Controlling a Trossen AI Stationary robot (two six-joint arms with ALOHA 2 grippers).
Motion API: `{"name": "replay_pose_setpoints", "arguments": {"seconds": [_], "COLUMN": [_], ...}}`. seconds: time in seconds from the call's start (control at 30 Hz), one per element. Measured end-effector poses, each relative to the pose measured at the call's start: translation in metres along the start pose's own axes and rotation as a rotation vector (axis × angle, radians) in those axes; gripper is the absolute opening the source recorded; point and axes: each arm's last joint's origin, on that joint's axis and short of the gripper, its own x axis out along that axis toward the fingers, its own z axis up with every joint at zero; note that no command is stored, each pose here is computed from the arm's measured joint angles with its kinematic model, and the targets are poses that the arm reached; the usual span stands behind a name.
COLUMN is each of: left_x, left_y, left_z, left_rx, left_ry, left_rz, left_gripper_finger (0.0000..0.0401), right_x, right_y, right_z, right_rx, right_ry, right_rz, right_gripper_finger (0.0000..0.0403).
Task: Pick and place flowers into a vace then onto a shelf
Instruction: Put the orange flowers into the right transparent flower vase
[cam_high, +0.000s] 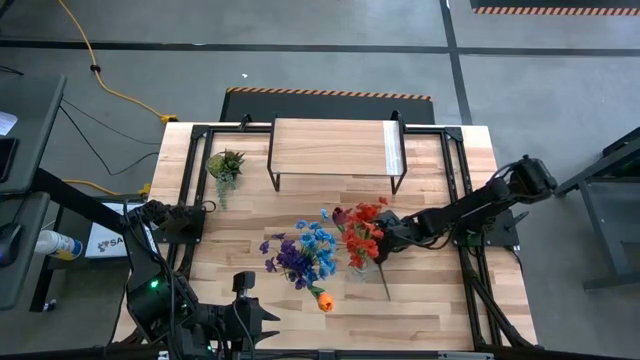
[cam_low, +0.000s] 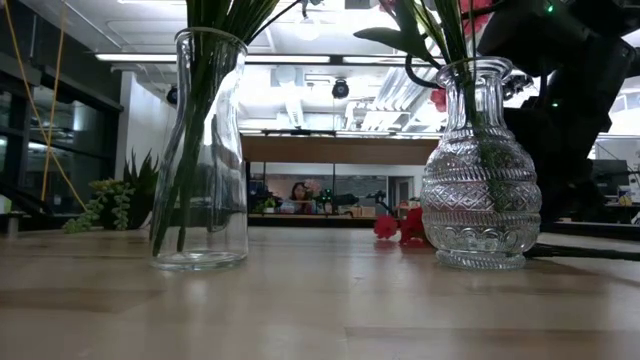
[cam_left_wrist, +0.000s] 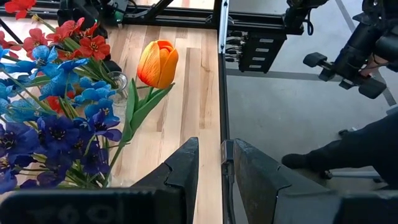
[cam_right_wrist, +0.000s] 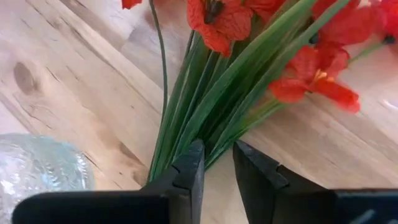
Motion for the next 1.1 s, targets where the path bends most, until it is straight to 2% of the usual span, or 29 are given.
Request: {"name": "replay_pose_setpoints", "arguments": {"seconds": [0.27, 0.53, 1.1], "left_x": [0.000, 0.000, 0.000], "left_y": [0.000, 0.000, 0.000], "left_z": [0.000, 0.000, 0.000], "left_rx": [-0.002, -0.002, -0.002], "left_ry": [0.000, 0.000, 0.004], "left_rz": [-0.001, -0.001, -0.004], "left_gripper_finger": [0.0134, 0.0134, 0.0134], "right_x": [-0.001, -0.001, -0.002], "right_y": [-0.008, -0.013, -0.016], "right_z": [-0.004, -0.005, -0.008], "right_rx": [0.011, 0.034, 0.048], "right_ry": [0.038, 0.044, 0.069], "right_rz": [-0.083, -0.134, -0.168], "right_gripper_finger": [0.0050, 0.0005, 0.0002]}}
